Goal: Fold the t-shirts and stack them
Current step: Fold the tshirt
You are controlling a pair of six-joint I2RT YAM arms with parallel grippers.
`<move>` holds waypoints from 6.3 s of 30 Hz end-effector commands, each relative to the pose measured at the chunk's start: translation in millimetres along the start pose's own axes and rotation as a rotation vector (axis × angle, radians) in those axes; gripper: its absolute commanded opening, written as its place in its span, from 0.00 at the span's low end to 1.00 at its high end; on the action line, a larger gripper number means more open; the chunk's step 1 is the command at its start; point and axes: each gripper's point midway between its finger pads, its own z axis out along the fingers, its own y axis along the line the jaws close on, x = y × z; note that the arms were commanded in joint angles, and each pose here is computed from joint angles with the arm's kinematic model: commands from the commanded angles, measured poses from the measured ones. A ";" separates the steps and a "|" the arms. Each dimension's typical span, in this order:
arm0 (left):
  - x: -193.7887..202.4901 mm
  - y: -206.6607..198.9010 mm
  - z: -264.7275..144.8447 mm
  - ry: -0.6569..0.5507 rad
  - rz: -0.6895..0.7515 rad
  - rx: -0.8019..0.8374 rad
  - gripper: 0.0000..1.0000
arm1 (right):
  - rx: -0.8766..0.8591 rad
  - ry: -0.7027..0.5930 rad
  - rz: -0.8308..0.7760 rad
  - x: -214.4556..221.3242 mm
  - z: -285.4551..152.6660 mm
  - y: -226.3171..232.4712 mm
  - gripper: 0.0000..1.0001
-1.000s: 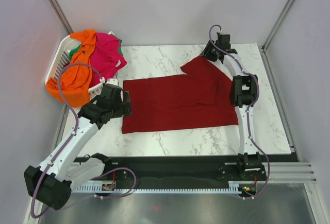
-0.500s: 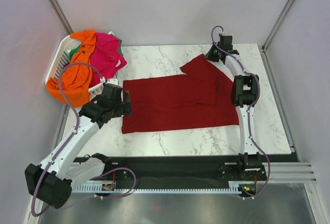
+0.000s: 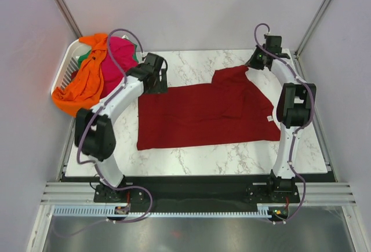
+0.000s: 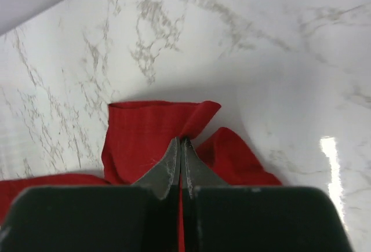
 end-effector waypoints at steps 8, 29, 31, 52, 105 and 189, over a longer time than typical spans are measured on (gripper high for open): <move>-62.0 -38.3 74.1 -0.024 0.105 0.035 0.87 | 0.106 -0.088 0.037 -35.7 -16.7 -63.7 0.00; -51.8 -1.9 168.1 0.082 0.068 -0.061 0.76 | 0.074 -0.062 0.109 -31.9 -12.9 -99.6 0.00; -61.3 -5.3 172.3 0.067 0.062 -0.036 0.76 | 0.053 -0.044 0.106 -26.7 -8.5 -95.1 0.00; -42.3 -26.2 201.4 0.166 0.017 0.158 0.21 | -0.033 0.011 0.022 -8.4 4.4 -58.9 0.00; -1.3 33.1 25.5 0.110 -0.029 0.058 0.02 | 0.152 -0.306 -0.062 96.4 -270.8 -2.1 0.00; 263.9 -200.1 -119.2 0.673 -0.221 0.630 1.00 | -0.551 -0.026 0.267 -21.7 81.9 88.6 0.98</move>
